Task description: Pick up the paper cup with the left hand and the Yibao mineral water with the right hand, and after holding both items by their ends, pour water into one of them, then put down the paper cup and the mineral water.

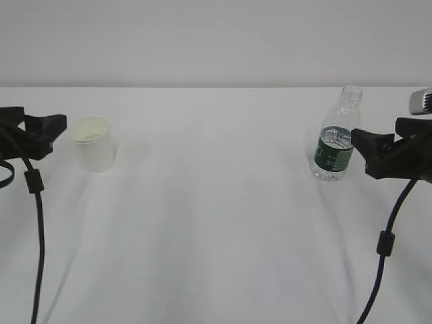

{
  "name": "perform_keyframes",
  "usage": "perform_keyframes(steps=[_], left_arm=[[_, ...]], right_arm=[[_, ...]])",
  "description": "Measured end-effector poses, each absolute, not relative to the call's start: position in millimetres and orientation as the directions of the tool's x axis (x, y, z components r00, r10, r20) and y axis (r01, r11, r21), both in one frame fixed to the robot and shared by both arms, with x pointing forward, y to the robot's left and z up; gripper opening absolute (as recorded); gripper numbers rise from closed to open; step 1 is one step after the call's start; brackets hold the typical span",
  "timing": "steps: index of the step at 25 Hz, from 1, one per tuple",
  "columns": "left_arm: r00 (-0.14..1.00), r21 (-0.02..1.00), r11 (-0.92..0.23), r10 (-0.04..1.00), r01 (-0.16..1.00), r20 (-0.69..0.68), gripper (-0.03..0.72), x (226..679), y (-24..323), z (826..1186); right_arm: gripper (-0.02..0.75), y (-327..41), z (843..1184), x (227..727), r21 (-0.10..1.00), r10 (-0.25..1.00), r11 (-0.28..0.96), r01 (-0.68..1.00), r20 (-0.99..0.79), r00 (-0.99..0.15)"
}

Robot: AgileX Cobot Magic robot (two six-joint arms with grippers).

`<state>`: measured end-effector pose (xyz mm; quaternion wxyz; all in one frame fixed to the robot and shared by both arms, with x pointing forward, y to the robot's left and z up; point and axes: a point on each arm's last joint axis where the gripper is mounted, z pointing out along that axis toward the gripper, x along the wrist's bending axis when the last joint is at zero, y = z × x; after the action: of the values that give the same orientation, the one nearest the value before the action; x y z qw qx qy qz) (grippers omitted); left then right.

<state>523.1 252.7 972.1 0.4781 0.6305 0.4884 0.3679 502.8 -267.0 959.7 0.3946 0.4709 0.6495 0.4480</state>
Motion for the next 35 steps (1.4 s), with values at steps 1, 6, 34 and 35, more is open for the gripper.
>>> perform_keyframes(steps=[1, 6, 34, 35], left_arm=[[0.253, 0.966, -0.070, 0.968, 0.248, 0.005, 0.549, 520, 253, 981], [0.244, 0.976, -0.088, 0.969, 0.200, 0.037, 0.548, 499, 257, 1016], [0.298, 0.924, -0.114, 0.955, 0.364, 0.001, 0.529, 365, 260, 1080], [0.310, 0.920, -0.116, 0.951, 0.374, -0.006, 0.529, 361, 259, 1080]], right_arm=[[0.594, -267, 967, 499, 0.952, 0.964, 0.168, 0.256, -0.104, -0.246], [0.593, -271, 1003, 478, 0.959, 0.963, 0.193, 0.205, -0.146, -0.224], [0.593, -303, 1076, 324, 0.922, 0.980, 0.195, 0.334, -0.200, -0.022], [0.593, -303, 1074, 321, 0.918, 0.982, 0.183, 0.351, -0.188, -0.021]])
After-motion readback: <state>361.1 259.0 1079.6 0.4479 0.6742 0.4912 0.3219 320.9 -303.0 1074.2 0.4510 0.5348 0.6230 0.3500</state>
